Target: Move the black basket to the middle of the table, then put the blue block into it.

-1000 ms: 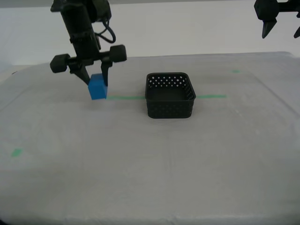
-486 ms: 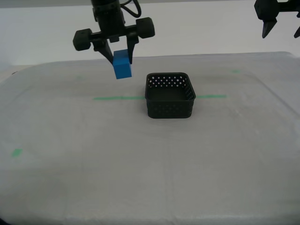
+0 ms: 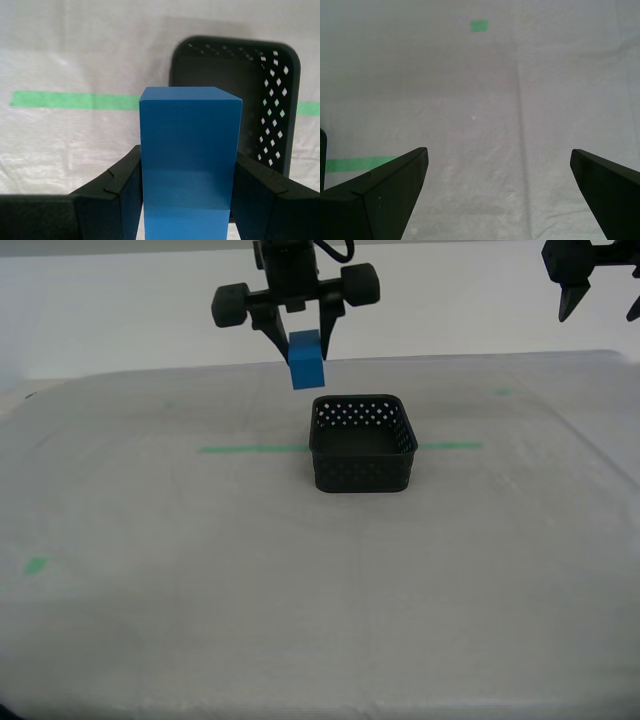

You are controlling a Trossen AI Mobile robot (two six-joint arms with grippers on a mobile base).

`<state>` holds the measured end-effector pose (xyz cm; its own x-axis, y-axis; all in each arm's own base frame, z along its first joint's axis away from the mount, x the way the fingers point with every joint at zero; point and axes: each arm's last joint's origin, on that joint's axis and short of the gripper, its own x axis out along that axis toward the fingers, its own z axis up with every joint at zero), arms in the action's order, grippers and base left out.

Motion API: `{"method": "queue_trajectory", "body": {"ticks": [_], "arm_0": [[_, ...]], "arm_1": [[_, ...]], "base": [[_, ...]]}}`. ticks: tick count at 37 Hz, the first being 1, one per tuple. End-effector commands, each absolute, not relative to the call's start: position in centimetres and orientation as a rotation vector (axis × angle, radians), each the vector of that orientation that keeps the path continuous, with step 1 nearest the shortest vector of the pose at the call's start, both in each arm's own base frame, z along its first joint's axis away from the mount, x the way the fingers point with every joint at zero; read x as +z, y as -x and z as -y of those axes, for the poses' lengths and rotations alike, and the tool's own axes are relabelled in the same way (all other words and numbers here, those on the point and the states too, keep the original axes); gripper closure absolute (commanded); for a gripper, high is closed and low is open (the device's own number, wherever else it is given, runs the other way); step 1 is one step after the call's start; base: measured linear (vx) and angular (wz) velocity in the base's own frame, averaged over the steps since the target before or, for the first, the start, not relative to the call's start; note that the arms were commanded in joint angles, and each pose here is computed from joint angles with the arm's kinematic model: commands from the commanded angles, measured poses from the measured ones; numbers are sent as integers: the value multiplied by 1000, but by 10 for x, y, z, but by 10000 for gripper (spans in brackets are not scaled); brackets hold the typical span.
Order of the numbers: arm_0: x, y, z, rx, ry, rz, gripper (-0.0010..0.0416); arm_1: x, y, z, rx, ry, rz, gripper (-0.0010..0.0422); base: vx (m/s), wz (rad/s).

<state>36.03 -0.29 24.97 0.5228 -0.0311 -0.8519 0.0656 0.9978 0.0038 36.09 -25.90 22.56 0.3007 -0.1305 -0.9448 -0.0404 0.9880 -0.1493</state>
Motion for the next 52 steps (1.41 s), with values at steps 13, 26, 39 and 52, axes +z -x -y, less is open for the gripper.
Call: {"method": "queue_trajectory", "body": {"ticks": [13, 26, 39, 52], "arm_0": [[250, -360, 3, -56, -36, -1018, 7], [250, -360, 3, -57, -36, -1018, 7], [250, -360, 3, -57, -36, -1018, 7], [250, -360, 3, -56, -36, -1018, 7]], "arm_1": [[197, -376, 302, -94, 96, -1315, 412], [183, -374, 315, -85, 113, -1336, 412], [165, -370, 312, -52, 98, -1364, 412], [161, -369, 311, -65, 77, -1368, 368]], "base": [[0, 0], [0, 0], [0, 0], [0, 0]]}}
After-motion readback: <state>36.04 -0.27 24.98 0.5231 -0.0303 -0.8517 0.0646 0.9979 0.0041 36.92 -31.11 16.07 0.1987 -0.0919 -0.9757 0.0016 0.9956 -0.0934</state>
